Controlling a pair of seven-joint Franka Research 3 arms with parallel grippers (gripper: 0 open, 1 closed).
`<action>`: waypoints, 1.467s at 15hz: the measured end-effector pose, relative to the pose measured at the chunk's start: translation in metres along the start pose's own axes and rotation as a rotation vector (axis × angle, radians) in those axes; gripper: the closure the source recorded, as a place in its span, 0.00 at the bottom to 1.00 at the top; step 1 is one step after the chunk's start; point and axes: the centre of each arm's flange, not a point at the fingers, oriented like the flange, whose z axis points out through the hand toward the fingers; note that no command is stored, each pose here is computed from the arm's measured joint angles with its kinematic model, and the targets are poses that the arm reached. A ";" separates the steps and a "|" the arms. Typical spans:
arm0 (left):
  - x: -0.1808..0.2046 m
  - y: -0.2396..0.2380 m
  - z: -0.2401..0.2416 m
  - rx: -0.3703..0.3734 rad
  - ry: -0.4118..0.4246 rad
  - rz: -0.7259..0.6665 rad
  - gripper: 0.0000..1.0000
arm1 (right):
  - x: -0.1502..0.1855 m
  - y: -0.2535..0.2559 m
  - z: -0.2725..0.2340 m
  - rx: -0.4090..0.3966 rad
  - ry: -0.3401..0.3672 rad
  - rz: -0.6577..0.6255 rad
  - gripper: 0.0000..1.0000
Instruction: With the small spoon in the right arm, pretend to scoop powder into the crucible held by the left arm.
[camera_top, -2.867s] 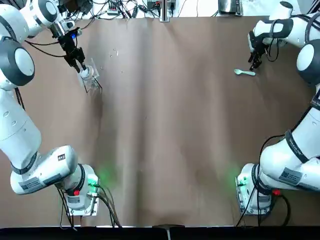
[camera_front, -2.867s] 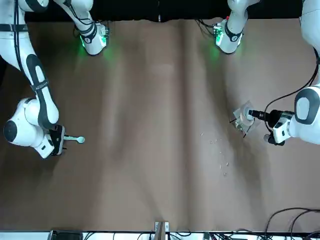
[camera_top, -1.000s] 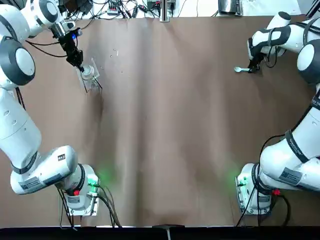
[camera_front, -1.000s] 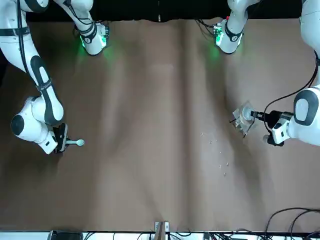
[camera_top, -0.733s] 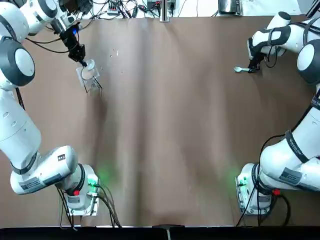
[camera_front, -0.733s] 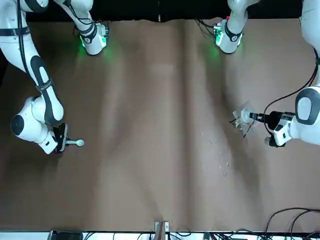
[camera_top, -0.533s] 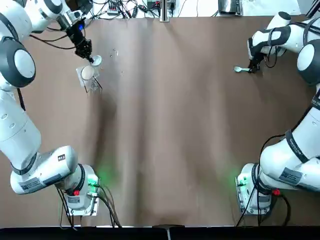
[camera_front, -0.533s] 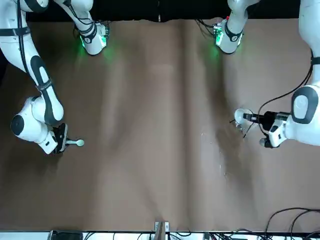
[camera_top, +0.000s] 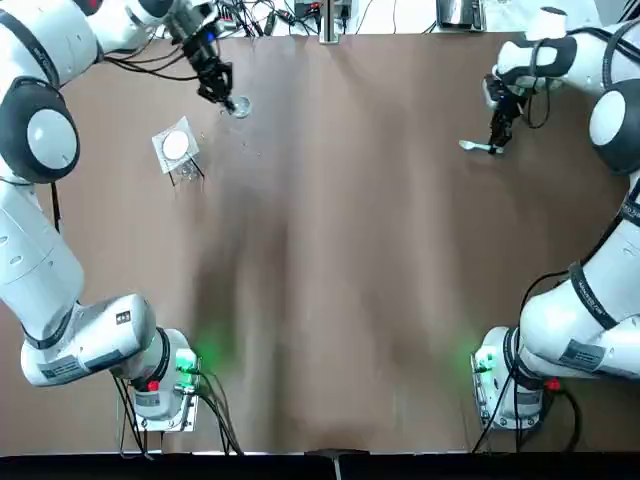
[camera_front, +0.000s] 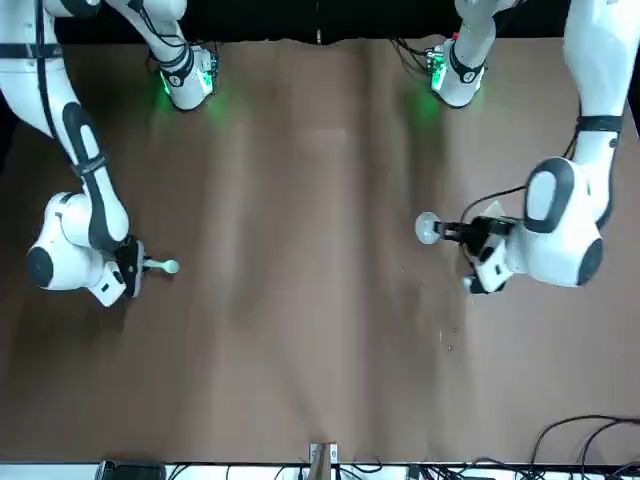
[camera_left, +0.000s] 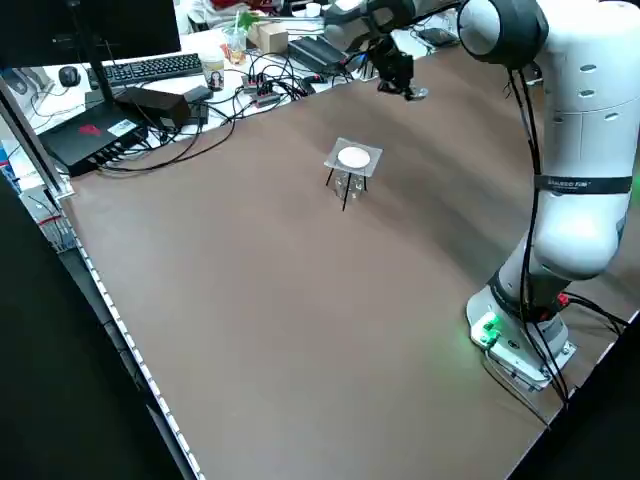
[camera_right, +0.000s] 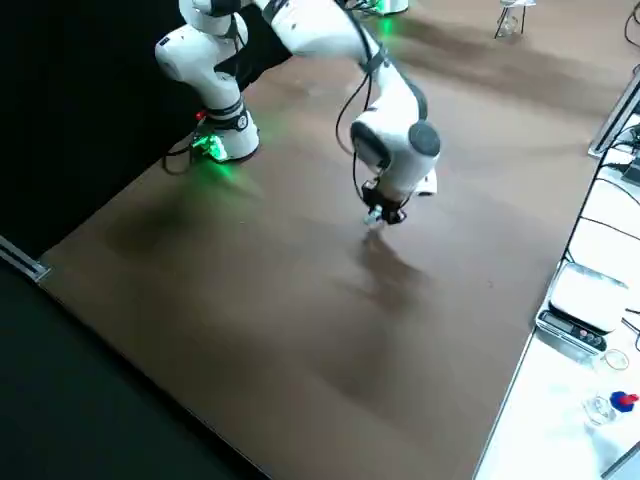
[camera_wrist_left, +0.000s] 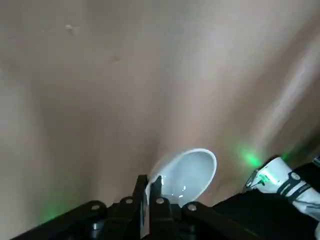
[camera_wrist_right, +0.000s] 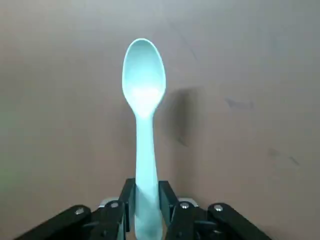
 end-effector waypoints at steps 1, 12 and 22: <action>-0.003 0.020 0.008 0.002 0.010 -0.008 0.95 | 0.024 -0.008 -0.003 0.019 -0.014 0.032 0.75; -0.012 0.104 0.056 0.006 0.074 -0.069 0.95 | 0.260 -0.107 0.031 0.165 -0.043 0.441 0.75; -0.005 0.097 0.059 0.001 0.075 -0.082 0.95 | 0.343 -0.167 0.057 0.304 0.005 0.645 0.75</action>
